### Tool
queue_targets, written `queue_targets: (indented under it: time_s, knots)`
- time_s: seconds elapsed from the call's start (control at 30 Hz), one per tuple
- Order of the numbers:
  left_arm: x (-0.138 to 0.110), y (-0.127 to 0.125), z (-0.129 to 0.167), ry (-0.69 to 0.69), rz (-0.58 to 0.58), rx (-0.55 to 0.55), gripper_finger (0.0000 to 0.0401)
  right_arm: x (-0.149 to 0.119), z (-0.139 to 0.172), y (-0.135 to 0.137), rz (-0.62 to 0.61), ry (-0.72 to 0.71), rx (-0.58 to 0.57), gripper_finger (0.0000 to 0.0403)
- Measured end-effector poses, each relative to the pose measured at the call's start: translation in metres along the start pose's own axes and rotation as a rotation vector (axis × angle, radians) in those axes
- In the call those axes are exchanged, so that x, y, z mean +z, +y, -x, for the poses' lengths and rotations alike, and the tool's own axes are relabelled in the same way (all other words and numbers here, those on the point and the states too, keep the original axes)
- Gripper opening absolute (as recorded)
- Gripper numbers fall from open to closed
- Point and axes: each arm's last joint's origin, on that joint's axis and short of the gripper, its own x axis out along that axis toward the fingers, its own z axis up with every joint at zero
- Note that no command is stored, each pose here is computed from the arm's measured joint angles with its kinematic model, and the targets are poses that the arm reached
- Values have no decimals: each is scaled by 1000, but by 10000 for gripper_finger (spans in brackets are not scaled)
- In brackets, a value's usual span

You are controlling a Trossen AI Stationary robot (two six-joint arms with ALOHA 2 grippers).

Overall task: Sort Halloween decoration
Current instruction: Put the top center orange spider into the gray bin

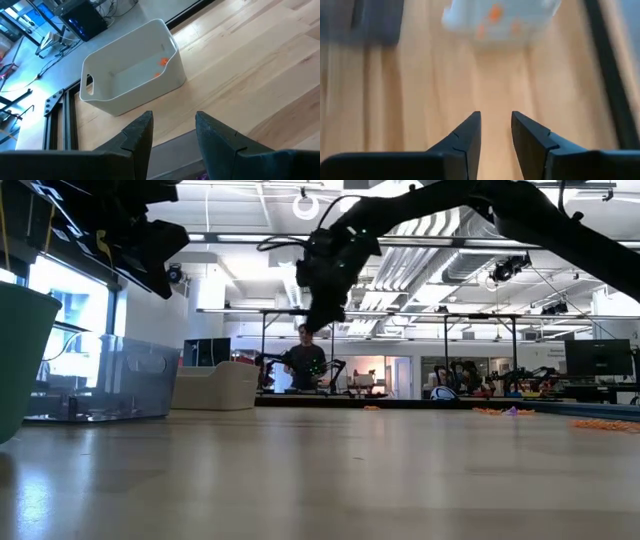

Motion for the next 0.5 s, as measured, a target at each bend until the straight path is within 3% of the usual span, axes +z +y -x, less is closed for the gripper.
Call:
queue_targets:
  time_s: [0.13,0.5]
  knots:
    - [1,0,-2,4,6,9,136,-13,0,5,8,131,49,92]
    - [3,0,-4,5,24,17,136,-26,7,0,-2,223,93,82]
